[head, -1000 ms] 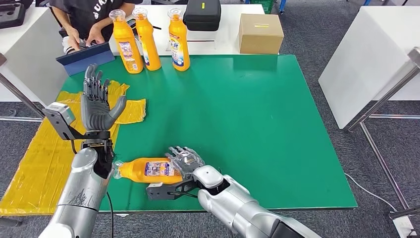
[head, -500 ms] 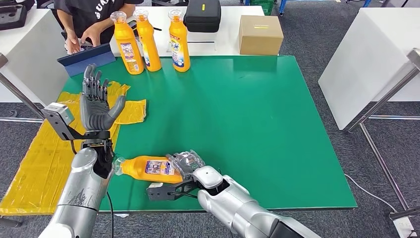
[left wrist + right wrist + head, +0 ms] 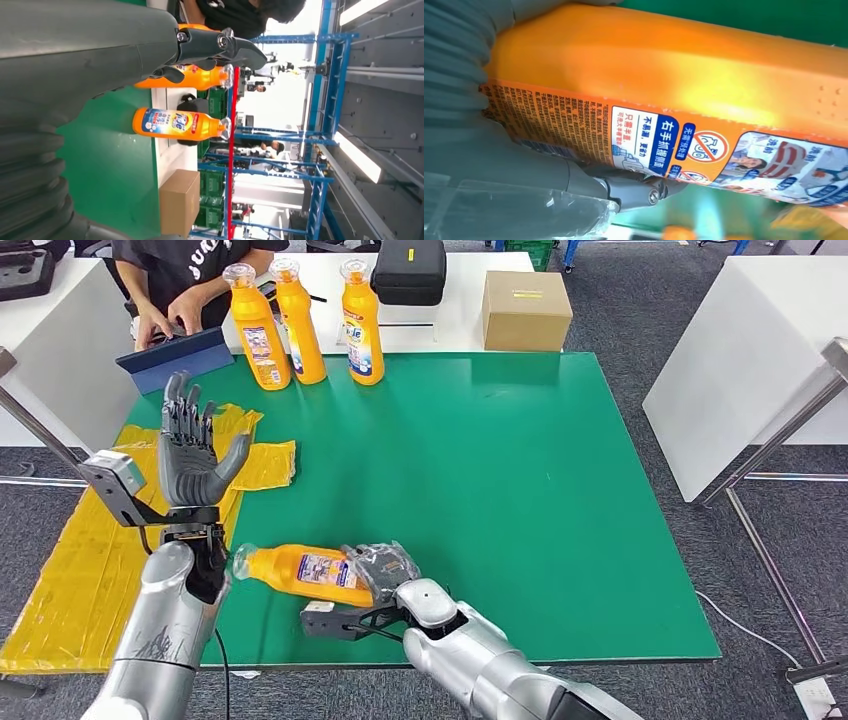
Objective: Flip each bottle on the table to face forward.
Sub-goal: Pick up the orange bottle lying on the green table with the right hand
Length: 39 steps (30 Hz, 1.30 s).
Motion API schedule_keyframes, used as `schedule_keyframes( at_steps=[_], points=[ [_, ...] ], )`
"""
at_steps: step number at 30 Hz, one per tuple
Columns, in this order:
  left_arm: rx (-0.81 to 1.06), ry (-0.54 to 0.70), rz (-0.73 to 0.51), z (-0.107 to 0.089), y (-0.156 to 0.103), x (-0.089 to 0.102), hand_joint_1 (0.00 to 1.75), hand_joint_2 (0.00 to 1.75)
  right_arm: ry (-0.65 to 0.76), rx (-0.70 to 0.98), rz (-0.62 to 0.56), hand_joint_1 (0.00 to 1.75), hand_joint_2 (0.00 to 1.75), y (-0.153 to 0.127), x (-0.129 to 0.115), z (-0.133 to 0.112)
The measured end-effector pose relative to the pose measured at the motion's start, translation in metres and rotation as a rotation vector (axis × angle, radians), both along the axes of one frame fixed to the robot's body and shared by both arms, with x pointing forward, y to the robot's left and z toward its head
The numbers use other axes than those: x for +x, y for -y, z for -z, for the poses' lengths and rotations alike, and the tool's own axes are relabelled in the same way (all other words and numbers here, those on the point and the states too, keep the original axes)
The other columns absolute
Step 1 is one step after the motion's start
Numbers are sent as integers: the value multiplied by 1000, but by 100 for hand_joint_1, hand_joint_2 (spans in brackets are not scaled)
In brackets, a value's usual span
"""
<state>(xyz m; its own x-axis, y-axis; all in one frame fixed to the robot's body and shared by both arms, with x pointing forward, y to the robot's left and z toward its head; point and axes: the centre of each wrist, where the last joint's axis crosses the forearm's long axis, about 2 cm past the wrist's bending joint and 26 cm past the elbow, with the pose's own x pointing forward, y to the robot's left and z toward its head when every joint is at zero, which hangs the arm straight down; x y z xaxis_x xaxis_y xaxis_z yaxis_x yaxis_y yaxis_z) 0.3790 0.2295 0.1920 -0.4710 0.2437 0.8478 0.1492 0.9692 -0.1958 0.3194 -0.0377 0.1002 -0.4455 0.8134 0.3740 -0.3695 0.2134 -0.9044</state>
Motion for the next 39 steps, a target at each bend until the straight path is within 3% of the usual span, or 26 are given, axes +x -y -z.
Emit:
schedule_keyframes(
  at_steps=[8,14,18,25,30,39],
  points=[
    [-16,0,-25,6,-5,-14,0,175,41,146,155,175,175,27,10,5],
    [-132,-76,-92,6,-10,-21,0,175,182,393,354,175,175,57,18,5],
    [-214,-115,-117,7,-13,-22,0,175,243,467,432,175,175,75,24,3],
    [-355,-223,-17,15,-10,-20,0,175,445,554,432,175,175,98,31,-10],
    [-359,-310,139,22,13,-15,0,175,585,577,426,175,175,107,35,-23],
    [-312,-360,253,27,46,-14,0,175,631,597,428,175,175,103,32,-30]
  ],
)
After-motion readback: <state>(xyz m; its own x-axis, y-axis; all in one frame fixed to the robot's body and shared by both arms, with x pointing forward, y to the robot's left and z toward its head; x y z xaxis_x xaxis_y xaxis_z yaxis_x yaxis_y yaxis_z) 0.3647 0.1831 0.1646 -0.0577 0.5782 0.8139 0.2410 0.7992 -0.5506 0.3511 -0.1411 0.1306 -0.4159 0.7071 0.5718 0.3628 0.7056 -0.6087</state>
